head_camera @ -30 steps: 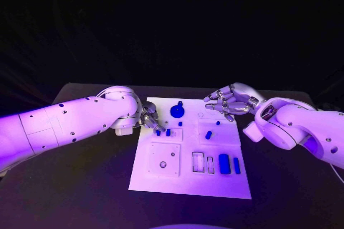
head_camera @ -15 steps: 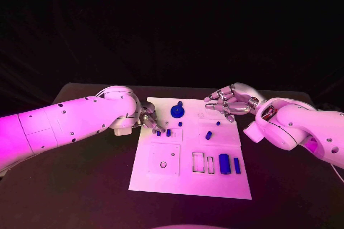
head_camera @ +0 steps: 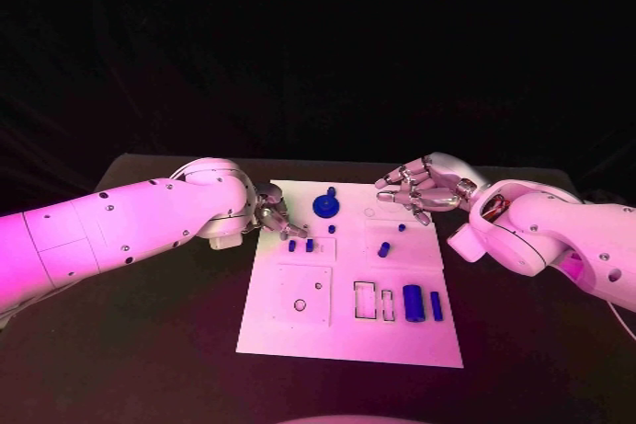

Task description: Assemble the parts on the task board

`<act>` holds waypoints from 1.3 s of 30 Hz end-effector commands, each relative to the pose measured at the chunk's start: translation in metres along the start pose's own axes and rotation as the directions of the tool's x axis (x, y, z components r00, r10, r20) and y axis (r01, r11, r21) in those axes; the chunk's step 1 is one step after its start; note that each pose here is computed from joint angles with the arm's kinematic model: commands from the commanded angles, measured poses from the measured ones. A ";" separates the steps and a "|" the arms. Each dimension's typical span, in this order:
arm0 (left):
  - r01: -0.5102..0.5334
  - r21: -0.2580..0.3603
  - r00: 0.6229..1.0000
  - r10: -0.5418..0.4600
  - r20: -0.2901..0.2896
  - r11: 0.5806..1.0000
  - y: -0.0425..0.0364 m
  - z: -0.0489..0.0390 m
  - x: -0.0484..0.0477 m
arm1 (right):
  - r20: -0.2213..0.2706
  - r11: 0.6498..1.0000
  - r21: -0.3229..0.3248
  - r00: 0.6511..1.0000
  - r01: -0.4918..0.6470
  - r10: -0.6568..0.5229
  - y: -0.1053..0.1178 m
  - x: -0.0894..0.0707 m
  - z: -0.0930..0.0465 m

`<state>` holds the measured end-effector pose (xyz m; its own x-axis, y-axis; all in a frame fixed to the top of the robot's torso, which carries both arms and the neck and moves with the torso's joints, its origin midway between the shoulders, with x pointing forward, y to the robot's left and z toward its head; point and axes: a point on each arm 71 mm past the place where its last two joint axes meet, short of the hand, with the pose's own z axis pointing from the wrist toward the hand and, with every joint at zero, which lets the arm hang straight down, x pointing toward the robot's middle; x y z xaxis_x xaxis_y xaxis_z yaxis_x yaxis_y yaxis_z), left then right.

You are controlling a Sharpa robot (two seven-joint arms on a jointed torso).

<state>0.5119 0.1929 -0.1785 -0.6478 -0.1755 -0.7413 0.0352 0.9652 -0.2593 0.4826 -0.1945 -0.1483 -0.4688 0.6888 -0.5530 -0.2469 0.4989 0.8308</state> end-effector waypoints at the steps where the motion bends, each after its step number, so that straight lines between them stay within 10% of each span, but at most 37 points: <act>1: 0.108 0.066 0.988 -0.114 0.100 0.992 -0.0039 -0.0020 -0.0091 | -0.013 1.000 -0.008 1.000 -0.001 0.001 0.000 0.002 0.000; 10: 0.249 0.188 0.960 -0.268 0.082 0.950 -0.0029 -0.0029 -0.0151 | -0.015 1.000 -0.008 1.000 -0.002 0.002 0.000 0.002 0.001; 19: 0.150 0.457 0.949 -0.257 0.183 0.877 -0.0257 -0.0074 -0.0174 | -0.004 1.000 -0.006 1.000 -0.001 0.001 0.000 0.002 0.002; 39: -0.106 0.440 0.959 -0.025 0.282 0.892 -0.0475 0.0046 0.0033 | -0.002 1.000 -0.006 1.000 -0.005 0.005 0.000 0.002 0.003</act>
<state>0.5114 0.1484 -0.1726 -0.4583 -0.3078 -0.8338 0.3802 0.7801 -0.4970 0.4848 -0.1932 -0.1499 -0.4662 0.6927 -0.5504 -0.2425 0.4982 0.8324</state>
